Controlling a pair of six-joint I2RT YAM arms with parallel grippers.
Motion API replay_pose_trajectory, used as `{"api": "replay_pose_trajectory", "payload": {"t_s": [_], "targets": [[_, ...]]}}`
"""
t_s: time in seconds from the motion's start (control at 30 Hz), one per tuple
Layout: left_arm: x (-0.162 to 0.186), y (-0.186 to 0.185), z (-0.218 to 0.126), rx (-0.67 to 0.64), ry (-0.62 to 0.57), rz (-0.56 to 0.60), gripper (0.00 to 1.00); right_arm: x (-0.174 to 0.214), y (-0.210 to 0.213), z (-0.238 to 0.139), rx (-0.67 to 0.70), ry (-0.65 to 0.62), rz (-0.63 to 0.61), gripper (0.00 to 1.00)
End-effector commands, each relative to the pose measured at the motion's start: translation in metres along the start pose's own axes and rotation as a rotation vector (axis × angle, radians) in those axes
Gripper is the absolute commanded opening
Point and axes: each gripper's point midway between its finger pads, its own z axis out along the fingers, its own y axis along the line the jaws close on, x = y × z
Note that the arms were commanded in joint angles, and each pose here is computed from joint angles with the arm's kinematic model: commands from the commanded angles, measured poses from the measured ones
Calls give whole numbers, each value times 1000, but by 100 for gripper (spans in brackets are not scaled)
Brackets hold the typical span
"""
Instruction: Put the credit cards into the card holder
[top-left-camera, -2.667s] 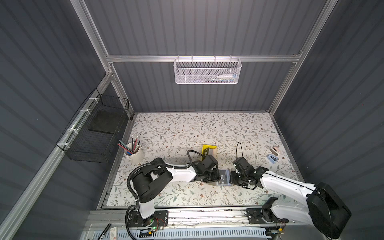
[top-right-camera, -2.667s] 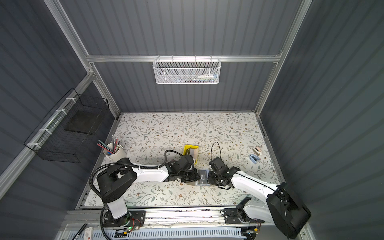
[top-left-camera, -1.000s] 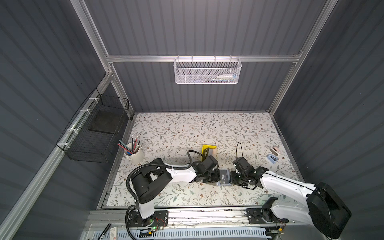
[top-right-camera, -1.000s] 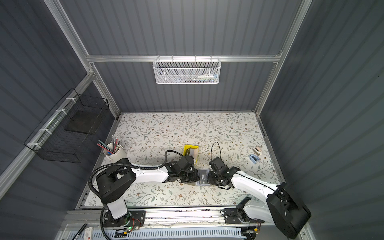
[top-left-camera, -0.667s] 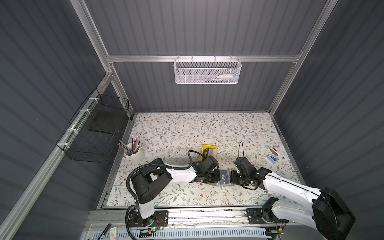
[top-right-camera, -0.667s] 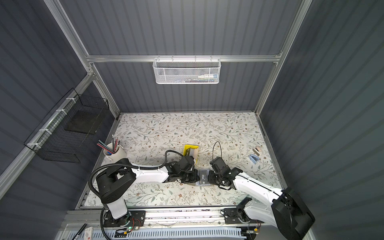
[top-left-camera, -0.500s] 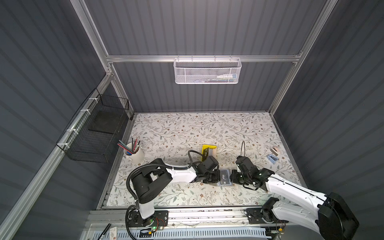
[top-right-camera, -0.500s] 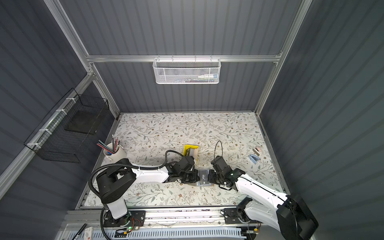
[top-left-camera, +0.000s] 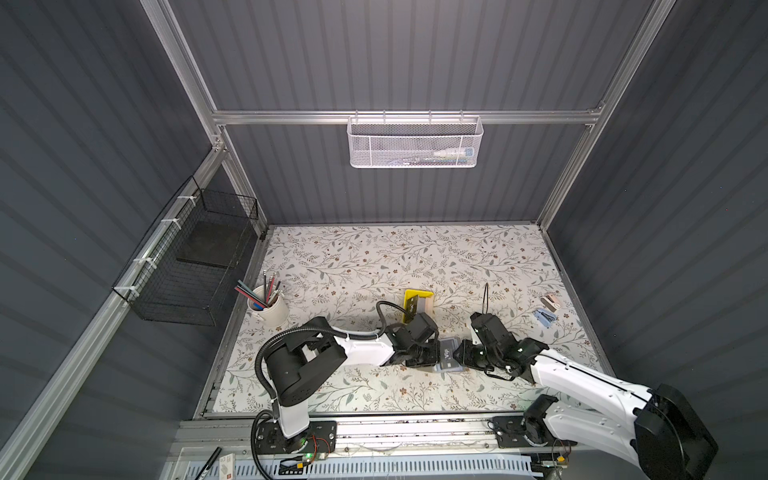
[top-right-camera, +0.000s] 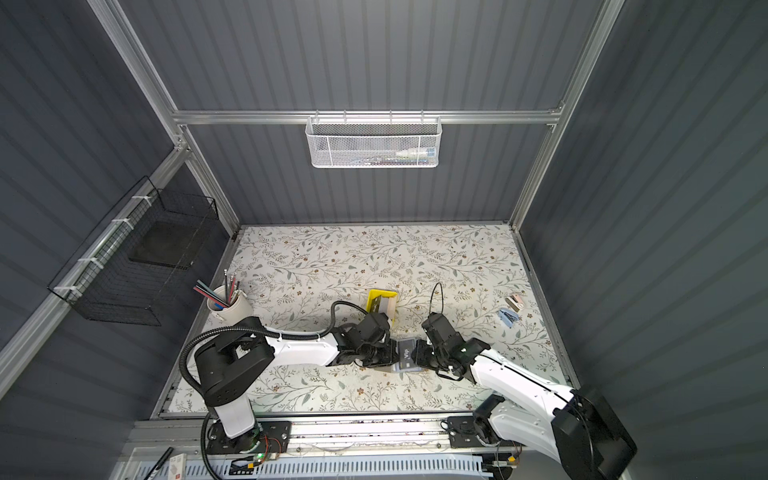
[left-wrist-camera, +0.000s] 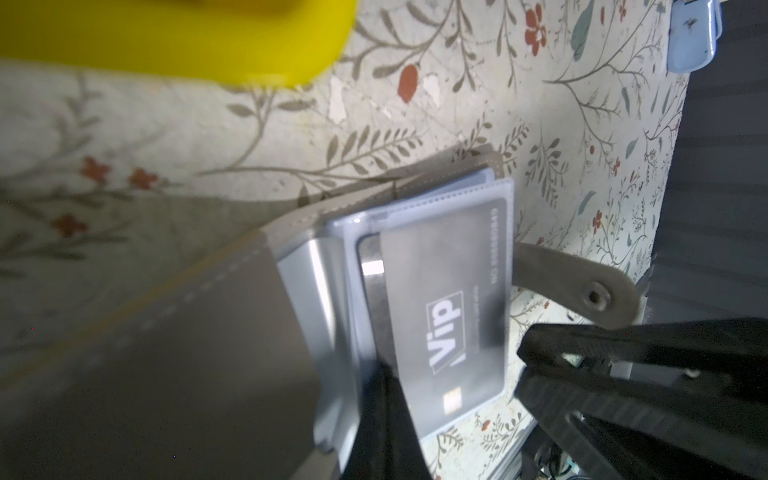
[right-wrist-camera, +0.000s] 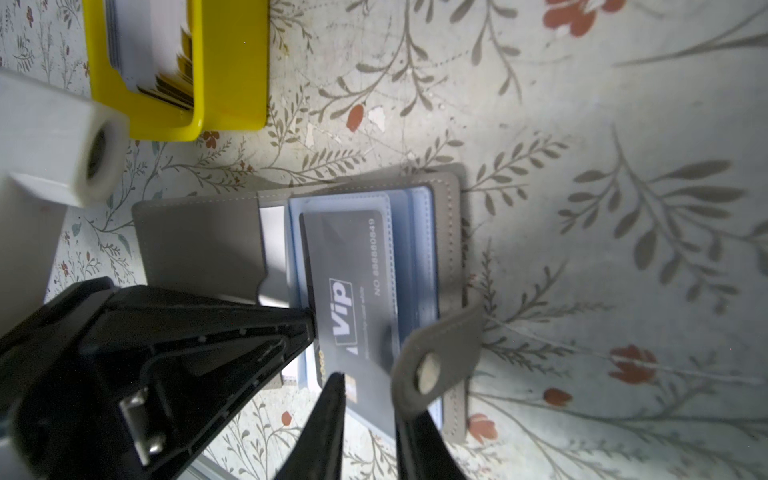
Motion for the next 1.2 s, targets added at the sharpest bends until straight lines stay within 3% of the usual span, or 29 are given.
{"api": "replay_pose_trajectory", "payload": {"t_s": [0.0, 0.37, 0.47, 0.6, 1.17], "targets": [[5, 8, 5, -43, 20, 9, 3, 4, -5, 4, 8, 16, 15, 28], [5, 7, 4, -33, 16, 9, 4, 4, -6, 8, 15, 22, 16, 29], [6, 8, 5, -35, 16, 6, 4, 4, -13, 8, 51, 15, 18, 36], [6, 7, 5, -32, 18, 7, 4, 5, -15, 7, 56, 16, 18, 36], [4, -5, 4, 38, 7, -4, 4, -4, 13, 0, -86, -30, -11, 22]]}}
